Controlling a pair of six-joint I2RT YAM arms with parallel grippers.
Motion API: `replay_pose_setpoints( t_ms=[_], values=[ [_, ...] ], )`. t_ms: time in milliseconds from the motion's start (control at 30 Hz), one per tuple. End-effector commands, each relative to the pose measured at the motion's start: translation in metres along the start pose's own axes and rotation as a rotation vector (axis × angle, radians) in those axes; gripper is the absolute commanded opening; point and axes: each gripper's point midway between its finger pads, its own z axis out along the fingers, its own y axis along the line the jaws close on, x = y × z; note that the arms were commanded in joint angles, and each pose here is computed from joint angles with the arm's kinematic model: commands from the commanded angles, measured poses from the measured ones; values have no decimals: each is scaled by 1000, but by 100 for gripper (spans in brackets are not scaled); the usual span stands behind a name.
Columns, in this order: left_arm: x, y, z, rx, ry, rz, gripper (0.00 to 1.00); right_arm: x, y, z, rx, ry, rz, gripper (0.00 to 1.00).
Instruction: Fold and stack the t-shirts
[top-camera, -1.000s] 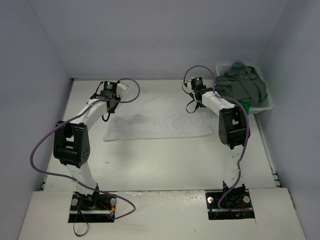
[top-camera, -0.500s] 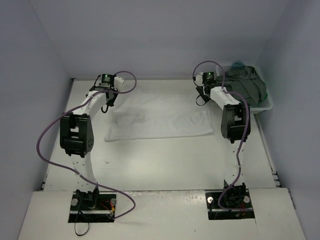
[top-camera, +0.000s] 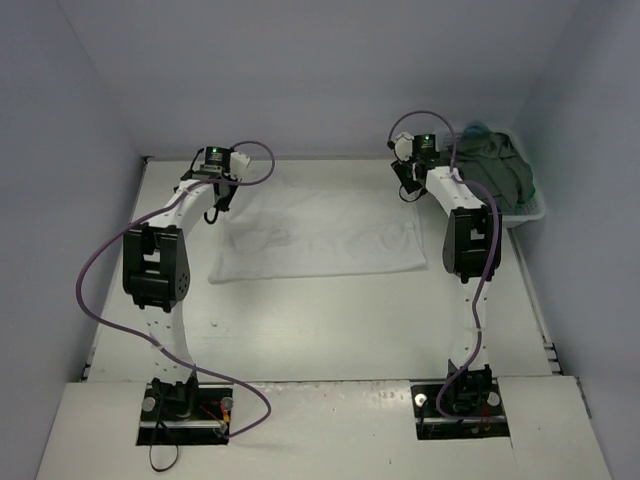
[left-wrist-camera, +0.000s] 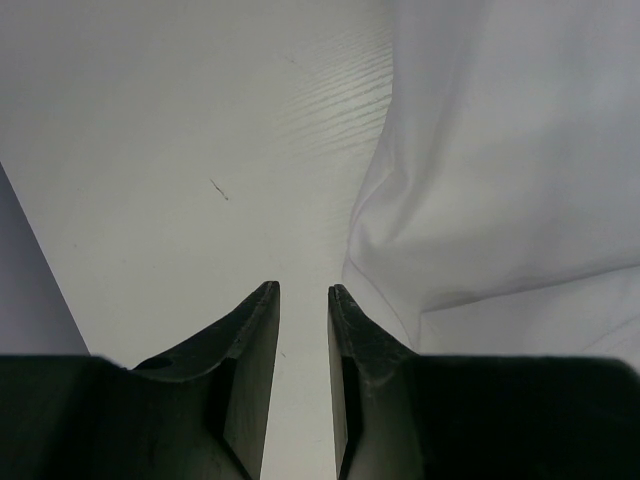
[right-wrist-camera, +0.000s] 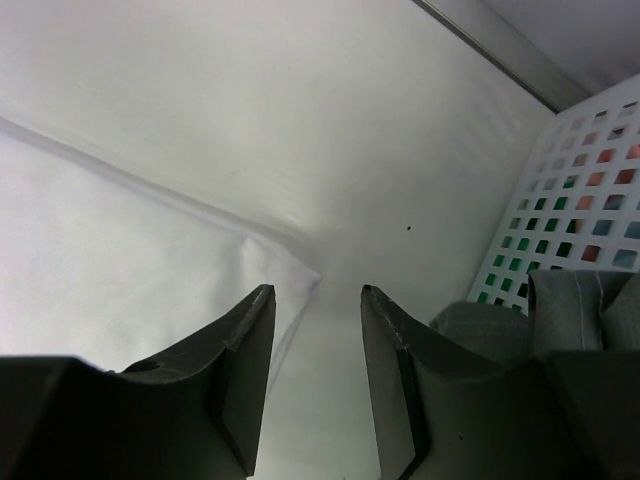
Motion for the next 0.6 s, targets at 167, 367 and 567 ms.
replay_pose_setpoints(
  t_ms=[167, 367, 567],
  values=[
    [-25, 15, -13, -32, -63, -24, 21, -3, -11, 9, -87, -40, 56, 38],
    [-25, 15, -11, -29, -59, -25, 22, 5, -10, 14, -128, -33, 70, 38],
    [-26, 15, -10, -32, -58, -25, 21, 3, -10, 15, -172, -59, 93, 39]
  ],
)
